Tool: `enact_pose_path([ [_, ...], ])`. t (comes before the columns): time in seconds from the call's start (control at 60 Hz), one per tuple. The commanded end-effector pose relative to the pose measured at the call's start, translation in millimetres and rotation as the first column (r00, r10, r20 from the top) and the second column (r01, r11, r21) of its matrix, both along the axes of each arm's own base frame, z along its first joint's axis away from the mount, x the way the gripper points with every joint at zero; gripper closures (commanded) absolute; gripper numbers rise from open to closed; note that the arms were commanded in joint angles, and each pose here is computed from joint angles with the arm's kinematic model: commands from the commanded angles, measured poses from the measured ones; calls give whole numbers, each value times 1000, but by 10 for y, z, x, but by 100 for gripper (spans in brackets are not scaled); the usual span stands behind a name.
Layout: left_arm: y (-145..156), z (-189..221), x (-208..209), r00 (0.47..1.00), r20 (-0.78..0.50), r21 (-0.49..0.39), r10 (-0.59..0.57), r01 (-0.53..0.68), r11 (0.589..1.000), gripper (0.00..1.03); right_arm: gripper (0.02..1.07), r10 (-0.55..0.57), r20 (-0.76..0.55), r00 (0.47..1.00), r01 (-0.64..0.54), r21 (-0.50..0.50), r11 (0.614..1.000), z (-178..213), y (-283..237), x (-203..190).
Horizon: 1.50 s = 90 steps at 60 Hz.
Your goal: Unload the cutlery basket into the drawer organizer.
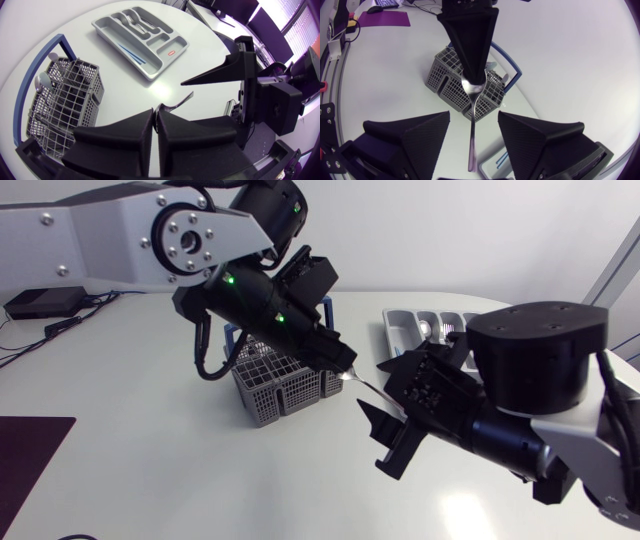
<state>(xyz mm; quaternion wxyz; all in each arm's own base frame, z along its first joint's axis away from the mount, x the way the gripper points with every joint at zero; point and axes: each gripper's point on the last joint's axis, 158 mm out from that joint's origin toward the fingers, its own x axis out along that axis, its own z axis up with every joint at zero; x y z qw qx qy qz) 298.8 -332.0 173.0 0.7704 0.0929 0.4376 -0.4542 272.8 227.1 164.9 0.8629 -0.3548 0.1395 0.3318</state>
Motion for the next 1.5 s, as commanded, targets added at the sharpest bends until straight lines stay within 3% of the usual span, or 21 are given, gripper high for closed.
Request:
enact_pose_path([
  [0.0, -27, 34, 36, 1000, -21, -14, 11, -11, 1000, 100, 60, 12, 7, 1000, -12, -44, 999, -133, -2, 2],
  [0.1, -18, 19, 25, 1000, -25, -8, 9, -9, 1000, 100, 67, 10, 6, 1000, -10, -51, 999, -156, -5, 21],
  [0.367, 5, 0, -3, 1000, -30, 1, 4, -4, 1000, 100, 71, 6, -3, 1000, -6, -58, 998, -204, 24, 65],
  [0.833, 35, -75, -44, 999, -43, 13, -1, 1, 1000, 100, 96, 14, -5, 1000, -15, -57, 998, -201, 71, 67],
  [1.267, 66, -92, -29, 999, -45, 17, 5, -4, 1000, 98, 97, 26, -3, 1000, -26, -57, 998, -189, 91, 59],
  [1.35, 68, -73, -14, 999, -42, 13, 7, -6, 1000, 84, 97, 30, -2, 1000, -30, -58, 998, -183, 97, 52],
  [1.483, 71, -3, 24, 999, -39, -5, 19, -19, 1000, 46, 97, 41, -10, 999, -41, -59, 997, -203, 105, 22],
])
